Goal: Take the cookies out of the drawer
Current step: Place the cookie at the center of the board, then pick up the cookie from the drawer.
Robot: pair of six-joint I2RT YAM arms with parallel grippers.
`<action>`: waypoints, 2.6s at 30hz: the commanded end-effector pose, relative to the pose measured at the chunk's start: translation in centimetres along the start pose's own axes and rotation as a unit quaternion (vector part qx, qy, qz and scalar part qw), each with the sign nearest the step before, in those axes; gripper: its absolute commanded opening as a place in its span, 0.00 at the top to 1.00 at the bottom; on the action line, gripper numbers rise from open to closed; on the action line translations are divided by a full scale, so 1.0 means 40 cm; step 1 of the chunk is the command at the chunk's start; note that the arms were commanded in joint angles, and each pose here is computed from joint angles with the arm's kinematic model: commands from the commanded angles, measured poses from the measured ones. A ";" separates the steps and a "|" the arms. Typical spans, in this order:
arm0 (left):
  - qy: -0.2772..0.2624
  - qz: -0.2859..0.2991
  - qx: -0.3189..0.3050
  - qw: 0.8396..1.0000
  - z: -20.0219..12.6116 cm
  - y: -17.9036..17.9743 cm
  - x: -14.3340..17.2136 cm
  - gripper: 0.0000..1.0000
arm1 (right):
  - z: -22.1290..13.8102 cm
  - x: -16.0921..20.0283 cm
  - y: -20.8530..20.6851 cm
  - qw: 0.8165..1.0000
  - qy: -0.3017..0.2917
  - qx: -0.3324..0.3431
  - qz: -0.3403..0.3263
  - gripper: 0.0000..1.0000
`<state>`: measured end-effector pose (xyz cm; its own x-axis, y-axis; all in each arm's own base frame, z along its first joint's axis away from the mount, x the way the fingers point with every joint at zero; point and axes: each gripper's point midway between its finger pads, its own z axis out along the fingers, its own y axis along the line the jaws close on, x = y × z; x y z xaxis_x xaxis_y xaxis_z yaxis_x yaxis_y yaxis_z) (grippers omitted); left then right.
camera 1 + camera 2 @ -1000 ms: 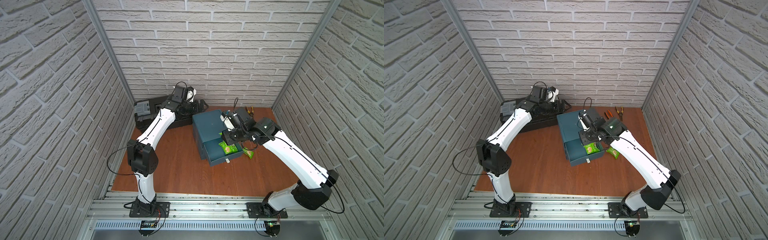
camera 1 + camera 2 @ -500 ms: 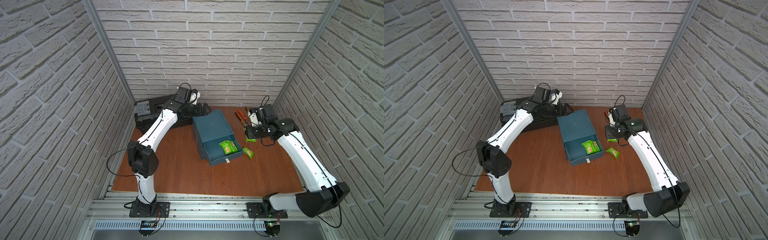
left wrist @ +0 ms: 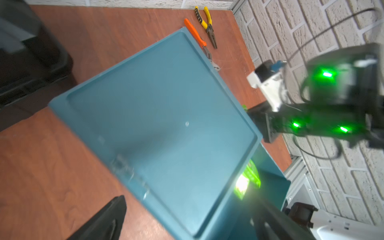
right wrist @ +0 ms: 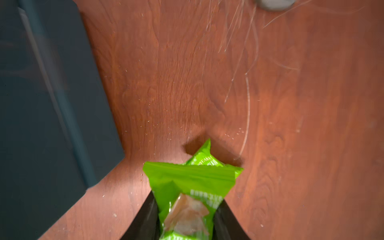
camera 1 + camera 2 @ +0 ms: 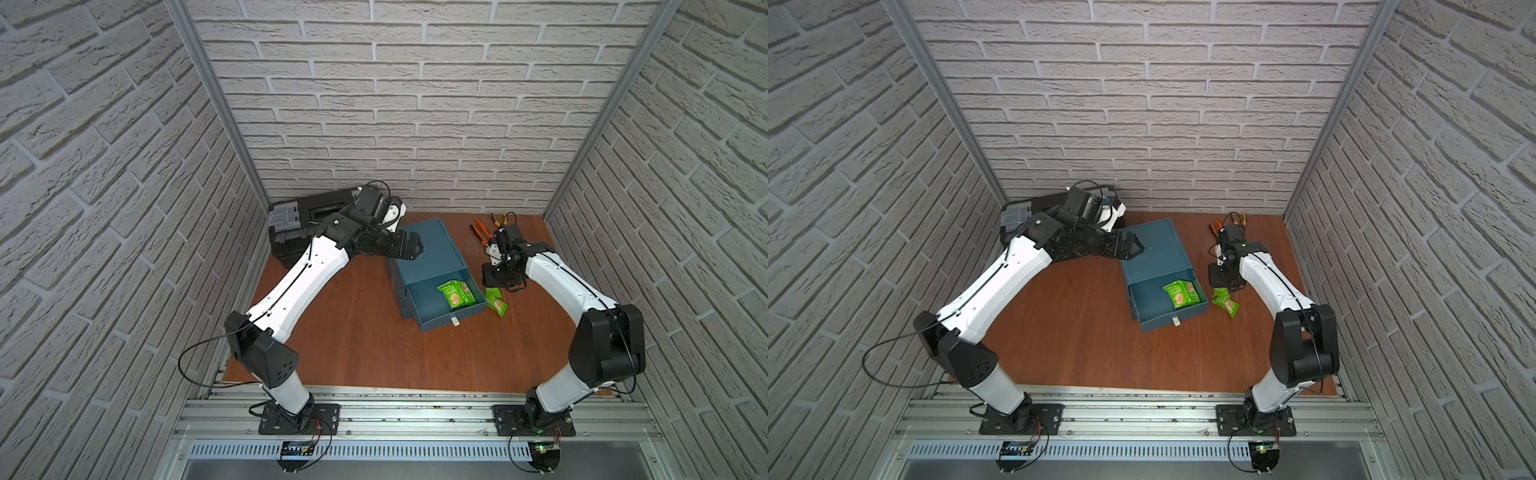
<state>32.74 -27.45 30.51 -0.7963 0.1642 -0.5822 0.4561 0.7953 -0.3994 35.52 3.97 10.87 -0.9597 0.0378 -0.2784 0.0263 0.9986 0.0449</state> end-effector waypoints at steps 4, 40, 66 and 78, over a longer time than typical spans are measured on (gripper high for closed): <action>0.014 -0.020 -0.041 0.999 -0.105 0.021 0.107 0.01 | 0.079 0.006 0.043 1.000 0.007 -0.023 0.004 0.71; 0.083 0.049 0.117 0.988 0.002 -0.145 0.156 0.02 | -0.476 -0.001 0.071 0.985 -0.164 -0.039 0.038 0.40; 0.037 -0.043 0.136 0.989 -0.065 -0.049 0.168 0.01 | -0.317 0.131 0.302 0.986 -0.025 0.058 -0.153 0.51; 0.040 -0.031 0.119 0.992 -0.068 -0.032 0.185 0.02 | -0.232 0.113 0.321 0.983 -0.010 0.078 -0.164 0.49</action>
<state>24.84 -25.79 27.56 -0.8764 0.1773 -0.4478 0.4438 0.6587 -0.6076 28.19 16.29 19.36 -0.9273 -0.2777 -0.2510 -0.2361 0.9542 -0.1836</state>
